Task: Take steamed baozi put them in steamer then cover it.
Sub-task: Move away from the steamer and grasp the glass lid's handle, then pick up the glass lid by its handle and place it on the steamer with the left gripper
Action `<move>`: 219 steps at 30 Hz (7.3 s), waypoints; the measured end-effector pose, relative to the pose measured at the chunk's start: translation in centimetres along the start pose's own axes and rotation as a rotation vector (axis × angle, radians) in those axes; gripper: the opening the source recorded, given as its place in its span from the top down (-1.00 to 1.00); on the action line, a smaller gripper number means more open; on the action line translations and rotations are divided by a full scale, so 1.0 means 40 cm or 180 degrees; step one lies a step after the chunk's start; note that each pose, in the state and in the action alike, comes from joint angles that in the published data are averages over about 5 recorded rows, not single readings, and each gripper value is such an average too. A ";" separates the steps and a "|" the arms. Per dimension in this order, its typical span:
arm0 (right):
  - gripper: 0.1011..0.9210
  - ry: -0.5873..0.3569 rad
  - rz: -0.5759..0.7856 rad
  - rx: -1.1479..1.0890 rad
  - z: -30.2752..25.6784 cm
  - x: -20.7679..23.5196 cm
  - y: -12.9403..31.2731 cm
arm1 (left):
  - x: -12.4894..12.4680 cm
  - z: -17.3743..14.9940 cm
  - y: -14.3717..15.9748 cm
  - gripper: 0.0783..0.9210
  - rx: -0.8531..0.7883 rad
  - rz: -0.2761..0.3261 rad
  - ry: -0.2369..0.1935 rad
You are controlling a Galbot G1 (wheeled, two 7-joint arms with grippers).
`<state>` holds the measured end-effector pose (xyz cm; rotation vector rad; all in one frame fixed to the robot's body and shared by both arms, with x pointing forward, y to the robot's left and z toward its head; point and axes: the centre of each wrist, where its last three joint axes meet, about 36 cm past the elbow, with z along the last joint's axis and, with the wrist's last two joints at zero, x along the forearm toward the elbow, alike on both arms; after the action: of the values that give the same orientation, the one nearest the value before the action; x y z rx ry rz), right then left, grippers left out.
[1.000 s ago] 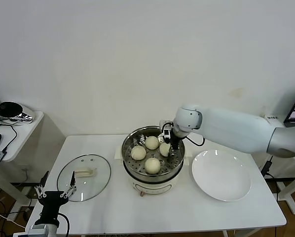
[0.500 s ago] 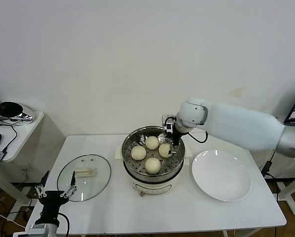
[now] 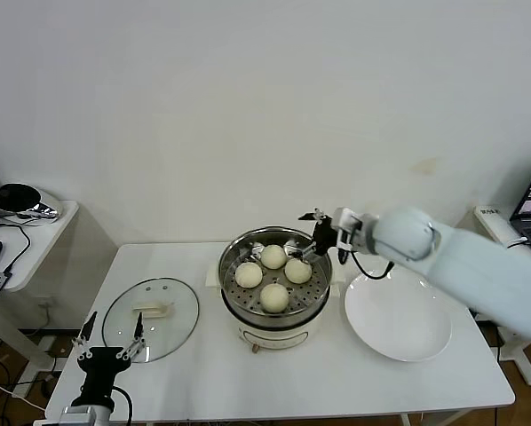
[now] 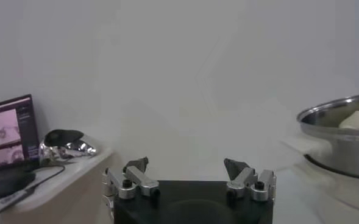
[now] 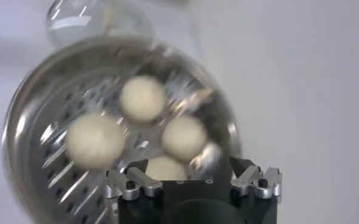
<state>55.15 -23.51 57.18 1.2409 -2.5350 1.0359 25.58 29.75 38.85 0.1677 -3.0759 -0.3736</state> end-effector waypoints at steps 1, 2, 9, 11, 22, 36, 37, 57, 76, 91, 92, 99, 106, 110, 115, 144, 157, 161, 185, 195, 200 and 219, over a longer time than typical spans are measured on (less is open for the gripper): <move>-0.76 -0.0142 0.0108 -0.0051 0.013 0.003 0.015 | 0.002 0.002 -0.004 -0.77 0.0005 0.0004 0.0005; -0.76 -0.0281 0.0209 -0.0108 0.026 0.004 0.031 | 0.003 0.005 -0.007 -0.77 0.0008 0.0008 0.0009; -0.76 -0.1084 0.0938 -0.0654 0.153 0.035 0.145 | 0.023 0.031 -0.029 -0.77 -0.0050 0.0013 0.0062; -0.76 -0.1217 0.1177 -0.0828 0.199 0.058 0.178 | 0.029 0.041 -0.032 -0.77 -0.0123 0.0020 0.0084; -0.76 -0.0887 0.2422 -0.1504 0.431 0.295 0.391 | 0.032 0.109 0.011 -0.77 -0.1440 0.0137 0.0089; -0.76 -0.0086 0.3420 -0.1787 0.527 0.546 0.569 | -0.070 0.226 0.097 -0.77 -0.3771 0.0678 -0.0129; -0.76 -0.0052 0.3448 -0.1792 0.528 0.555 0.577 | -0.081 0.233 0.100 -0.77 -0.3863 0.0697 -0.0138; -0.76 0.0312 0.3651 -0.1851 0.535 0.618 0.674 | -0.316 0.281 0.134 -0.77 -0.4568 0.0705 -0.0234; -0.76 0.0436 0.3641 -0.1840 0.544 0.623 0.695 | -0.461 0.322 0.124 -0.75 -0.4550 0.0724 -0.0158; -0.76 0.0490 0.3575 -0.1875 0.564 0.601 0.713 | -0.496 0.335 0.133 0.25 -0.4489 0.0824 -0.0090; -0.76 0.0493 0.3573 -0.1876 0.565 0.601 0.714 | -0.497 0.338 0.132 0.33 -0.4479 0.0830 -0.0083; -0.76 0.0510 0.3553 -0.1865 0.568 0.601 0.721 | -0.486 0.359 0.127 0.77 -0.4396 0.0801 -0.0051; -0.76 0.0502 0.3505 -0.1852 0.568 0.591 0.726 | -0.461 0.351 0.134 0.83 -0.4357 0.0619 -0.0096; -0.76 0.0491 0.3473 -0.1842 0.566 0.585 0.726 | -0.437 0.323 0.144 0.83 -0.4365 0.0465 -0.0172; -0.76 0.0475 0.3430 -0.1814 0.564 0.578 0.725 | -0.391 0.271 0.158 0.83 -0.4391 0.0296 -0.0227; -0.76 0.0422 0.3170 -0.1685 0.528 0.491 0.740 | -0.287 -0.232 -0.024 0.84 -0.3851 0.0188 -0.0492; -0.76 0.0514 0.3182 -0.1566 0.515 0.460 0.731 | -0.345 -0.312 -0.263 0.84 -0.3696 0.0419 -0.0561; -0.76 0.0544 0.3161 -0.1551 0.516 0.453 0.735 | -0.353 -0.326 -0.335 0.84 -0.3713 0.0455 -0.0571; -0.76 0.0597 0.3050 -0.1532 0.531 0.439 0.753 | -0.373 -0.327 -0.623 0.84 -0.4038 0.0538 -0.0541; -0.76 0.0589 0.3011 -0.1535 0.535 0.437 0.759 | -0.391 -0.296 -0.652 0.84 -0.4154 0.0508 -0.0451; -0.76 0.0594 0.3008 -0.1532 0.537 0.439 0.760 | -0.393 -0.288 -0.660 0.84 -0.4177 0.0507 -0.0439; -0.76 0.0589 0.2953 -0.1523 0.539 0.435 0.762 | -0.385 -0.281 -0.679 0.66 -0.4051 0.0535 -0.0380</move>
<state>24.92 -35.48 31.89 -0.1880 -2.9426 0.5129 44.25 2.61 42.83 -0.1649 -2.2783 -2.1515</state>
